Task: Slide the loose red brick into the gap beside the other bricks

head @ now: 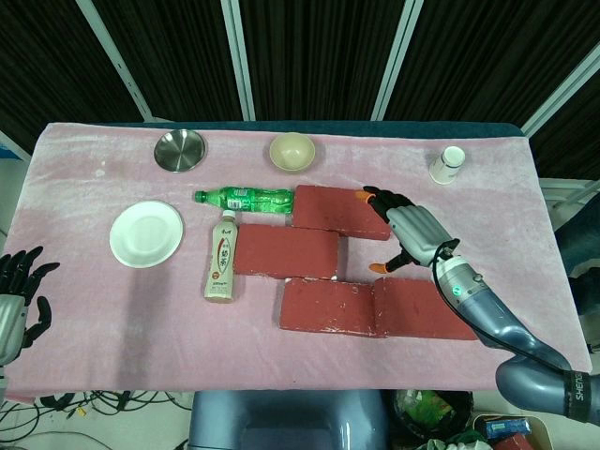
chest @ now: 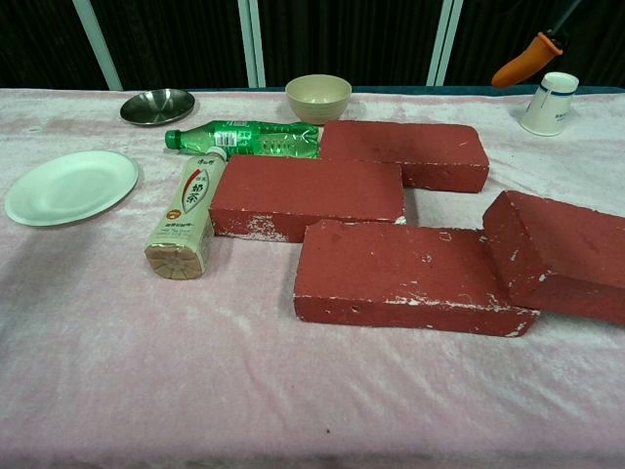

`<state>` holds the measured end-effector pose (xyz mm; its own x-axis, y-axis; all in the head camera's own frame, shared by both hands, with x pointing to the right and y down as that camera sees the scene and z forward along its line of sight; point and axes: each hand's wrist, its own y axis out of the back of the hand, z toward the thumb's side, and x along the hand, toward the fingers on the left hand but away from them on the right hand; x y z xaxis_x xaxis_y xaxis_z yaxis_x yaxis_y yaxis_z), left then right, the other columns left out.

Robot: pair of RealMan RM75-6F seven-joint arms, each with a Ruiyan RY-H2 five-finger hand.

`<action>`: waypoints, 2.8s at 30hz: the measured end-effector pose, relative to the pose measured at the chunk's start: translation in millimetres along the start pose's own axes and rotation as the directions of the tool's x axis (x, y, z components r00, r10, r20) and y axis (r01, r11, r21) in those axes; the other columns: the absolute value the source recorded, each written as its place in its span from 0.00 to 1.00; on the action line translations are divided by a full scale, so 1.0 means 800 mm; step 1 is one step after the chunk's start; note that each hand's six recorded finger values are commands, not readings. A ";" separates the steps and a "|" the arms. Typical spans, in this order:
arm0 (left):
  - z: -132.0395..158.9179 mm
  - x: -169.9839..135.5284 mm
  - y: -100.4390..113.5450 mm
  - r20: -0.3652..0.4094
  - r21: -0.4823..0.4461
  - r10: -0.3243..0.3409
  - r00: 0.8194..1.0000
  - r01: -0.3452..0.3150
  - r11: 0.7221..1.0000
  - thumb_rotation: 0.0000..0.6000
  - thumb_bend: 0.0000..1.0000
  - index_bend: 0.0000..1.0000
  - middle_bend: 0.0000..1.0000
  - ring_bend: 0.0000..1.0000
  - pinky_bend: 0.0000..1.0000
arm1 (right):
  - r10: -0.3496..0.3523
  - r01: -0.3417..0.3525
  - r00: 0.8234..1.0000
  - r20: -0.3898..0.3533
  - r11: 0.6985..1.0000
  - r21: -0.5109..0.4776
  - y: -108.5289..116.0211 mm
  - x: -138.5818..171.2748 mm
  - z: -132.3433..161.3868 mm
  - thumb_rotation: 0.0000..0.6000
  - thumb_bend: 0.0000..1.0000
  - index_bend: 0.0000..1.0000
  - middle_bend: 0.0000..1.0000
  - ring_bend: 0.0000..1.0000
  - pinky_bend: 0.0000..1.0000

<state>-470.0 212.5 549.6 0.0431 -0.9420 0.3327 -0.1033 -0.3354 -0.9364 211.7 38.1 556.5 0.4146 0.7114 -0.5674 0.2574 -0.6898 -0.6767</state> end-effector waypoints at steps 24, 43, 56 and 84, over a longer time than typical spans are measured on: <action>-0.004 0.002 -0.004 -0.015 0.023 -0.007 1.000 0.008 1.000 1.00 0.74 0.20 0.04 0.00 0.00 | 0.025 -0.025 0.999 0.034 1.000 0.006 0.006 -0.013 -0.007 1.00 0.00 0.00 0.00 0.00 0.08; -0.005 0.004 -0.002 -0.022 0.005 -0.007 1.000 0.007 1.000 1.00 0.74 0.20 0.04 0.00 0.00 | 0.094 -0.099 0.988 0.121 0.994 0.037 -0.001 0.058 -0.029 1.00 0.00 0.00 0.00 0.00 0.08; -0.007 0.004 -0.002 -0.031 0.007 -0.013 0.999 0.013 1.000 1.00 0.73 0.20 0.04 0.00 0.00 | 0.078 -0.114 0.943 0.324 0.989 0.095 -0.031 0.142 -0.100 1.00 0.00 0.00 0.00 0.00 0.08; -0.009 0.004 -0.001 -0.046 0.010 -0.014 0.999 0.015 1.000 1.00 0.74 0.20 0.04 0.00 0.00 | 0.157 -0.143 0.907 0.391 0.988 -0.064 -0.121 0.169 -0.165 1.00 0.00 0.00 0.00 0.00 0.08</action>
<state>-477.1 209.3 552.1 -0.0010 -0.9364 0.3510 -0.0927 -0.3494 -0.9324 358.0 182.8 607.3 0.0755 0.5897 -0.8041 0.2510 -0.7916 -0.5571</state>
